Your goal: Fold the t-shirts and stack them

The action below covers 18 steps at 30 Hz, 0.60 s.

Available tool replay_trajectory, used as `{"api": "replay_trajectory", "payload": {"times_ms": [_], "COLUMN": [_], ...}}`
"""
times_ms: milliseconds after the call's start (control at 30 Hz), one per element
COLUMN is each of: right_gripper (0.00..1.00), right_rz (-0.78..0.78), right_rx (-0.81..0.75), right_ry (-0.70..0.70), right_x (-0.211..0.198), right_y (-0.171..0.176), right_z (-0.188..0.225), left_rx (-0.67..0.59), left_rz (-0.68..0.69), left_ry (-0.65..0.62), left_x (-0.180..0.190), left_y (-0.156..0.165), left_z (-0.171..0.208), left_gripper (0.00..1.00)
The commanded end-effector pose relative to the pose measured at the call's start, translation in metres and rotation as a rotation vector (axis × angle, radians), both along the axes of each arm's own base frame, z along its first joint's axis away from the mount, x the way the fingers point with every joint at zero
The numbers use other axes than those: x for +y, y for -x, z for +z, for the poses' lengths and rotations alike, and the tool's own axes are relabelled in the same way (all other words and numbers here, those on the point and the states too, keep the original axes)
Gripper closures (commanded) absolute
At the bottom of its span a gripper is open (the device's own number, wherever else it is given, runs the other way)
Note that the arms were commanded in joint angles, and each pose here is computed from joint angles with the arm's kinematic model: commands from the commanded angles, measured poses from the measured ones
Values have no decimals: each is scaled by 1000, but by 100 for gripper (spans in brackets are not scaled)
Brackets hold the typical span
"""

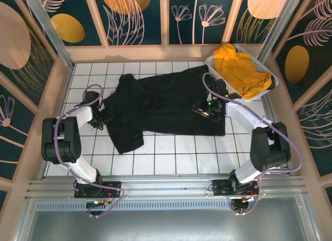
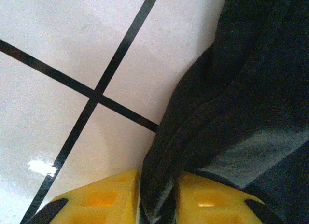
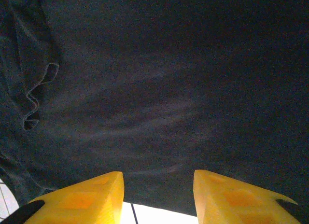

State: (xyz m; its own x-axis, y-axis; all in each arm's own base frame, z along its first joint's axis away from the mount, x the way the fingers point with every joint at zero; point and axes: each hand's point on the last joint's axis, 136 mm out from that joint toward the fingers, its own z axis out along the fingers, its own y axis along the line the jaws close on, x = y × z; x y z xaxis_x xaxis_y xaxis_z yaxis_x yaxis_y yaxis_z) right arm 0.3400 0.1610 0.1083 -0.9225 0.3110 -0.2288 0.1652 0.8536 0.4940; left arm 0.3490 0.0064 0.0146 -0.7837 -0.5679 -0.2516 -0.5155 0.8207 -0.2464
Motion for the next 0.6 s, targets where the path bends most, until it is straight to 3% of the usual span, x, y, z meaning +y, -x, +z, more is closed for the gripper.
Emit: {"api": "replay_trajectory", "payload": {"times_ms": [0,167,333,567], "right_gripper": [57,58,54,49], "right_rz": [-3,-99,-378,-513], "right_rx": [-23,-27,93,306], "right_ry": [17,88,187,309], "right_x": [-3,-28,-93,-131], "right_y": [-2,6,31,73], "right_z": [6,2,-21,-58], "left_rx": [-40,-86,-131,-164], "left_rz": [-25,-18,95,203], "left_ry": [24,7,-54,-44], "left_x": [-6,-2,15,20], "left_y": [-17,-31,-28,-17], "left_z": [-6,7,33,45], "left_gripper": [81,100,100,100]}}
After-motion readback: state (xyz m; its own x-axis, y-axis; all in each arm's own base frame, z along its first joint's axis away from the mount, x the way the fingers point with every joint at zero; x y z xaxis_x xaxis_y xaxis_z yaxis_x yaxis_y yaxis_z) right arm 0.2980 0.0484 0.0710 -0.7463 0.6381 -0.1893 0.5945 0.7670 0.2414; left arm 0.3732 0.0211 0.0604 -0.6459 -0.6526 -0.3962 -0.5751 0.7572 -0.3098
